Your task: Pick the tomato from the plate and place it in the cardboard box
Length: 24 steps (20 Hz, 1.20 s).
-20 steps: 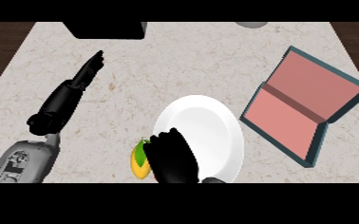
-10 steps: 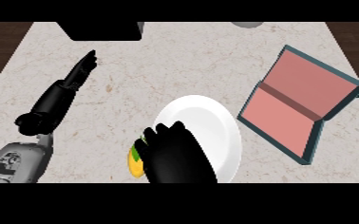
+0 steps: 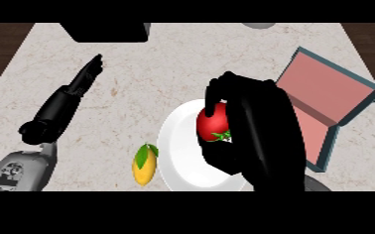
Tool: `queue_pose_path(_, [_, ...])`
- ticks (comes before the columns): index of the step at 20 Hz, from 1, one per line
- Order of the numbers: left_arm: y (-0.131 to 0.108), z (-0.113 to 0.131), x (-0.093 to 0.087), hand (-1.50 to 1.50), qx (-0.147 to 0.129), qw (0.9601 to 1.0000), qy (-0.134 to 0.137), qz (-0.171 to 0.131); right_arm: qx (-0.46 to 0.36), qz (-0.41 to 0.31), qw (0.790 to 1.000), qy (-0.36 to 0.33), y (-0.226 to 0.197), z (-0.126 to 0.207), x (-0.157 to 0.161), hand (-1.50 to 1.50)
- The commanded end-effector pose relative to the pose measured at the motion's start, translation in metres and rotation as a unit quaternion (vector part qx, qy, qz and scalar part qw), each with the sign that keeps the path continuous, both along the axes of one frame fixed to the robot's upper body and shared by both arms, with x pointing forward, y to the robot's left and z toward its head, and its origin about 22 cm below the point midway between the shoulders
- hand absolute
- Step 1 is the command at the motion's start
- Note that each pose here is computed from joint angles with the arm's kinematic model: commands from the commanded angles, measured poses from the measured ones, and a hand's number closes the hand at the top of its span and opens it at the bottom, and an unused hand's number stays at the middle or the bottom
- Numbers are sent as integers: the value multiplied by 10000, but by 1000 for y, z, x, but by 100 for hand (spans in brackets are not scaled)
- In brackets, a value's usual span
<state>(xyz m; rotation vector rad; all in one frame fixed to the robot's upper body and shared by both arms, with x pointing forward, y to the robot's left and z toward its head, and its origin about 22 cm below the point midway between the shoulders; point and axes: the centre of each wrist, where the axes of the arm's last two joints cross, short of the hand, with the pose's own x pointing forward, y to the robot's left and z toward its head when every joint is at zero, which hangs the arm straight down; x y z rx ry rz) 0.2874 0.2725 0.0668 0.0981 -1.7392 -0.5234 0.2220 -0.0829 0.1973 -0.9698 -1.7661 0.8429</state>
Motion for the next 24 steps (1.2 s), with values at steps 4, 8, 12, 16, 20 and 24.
queue_pose_path(4, [-7, 13, 2, 0, 37, 9999, -103, 37, 335, -804, 9962, 26, -74, 23, 37, 150])
queue_pose_path(8, [5, 4, 3, 0, -9, 10000, -42, -34, -280, -1106, 9931, 282, -99, 23, 68, 150])
queue_pose_path(12, [0, -1, 2, 0, -7, 9999, -149, -2, -686, -1088, 9826, 1337, -131, -13, 91, 150])
queue_pose_path(16, [-24, -4, 5, 0, 22, 9999, -120, -46, -780, -875, 9674, 2243, -161, -28, 108, 150])
queue_pose_path(20, [-12, 8, 5, 0, 89, 9999, -125, -62, -950, -739, 9567, 2651, -212, -15, 124, 150])
queue_pose_path(24, [0, 4, 4, 0, 103, 9999, -96, -55, -1186, -806, 9355, 3230, -224, -41, 120, 150])
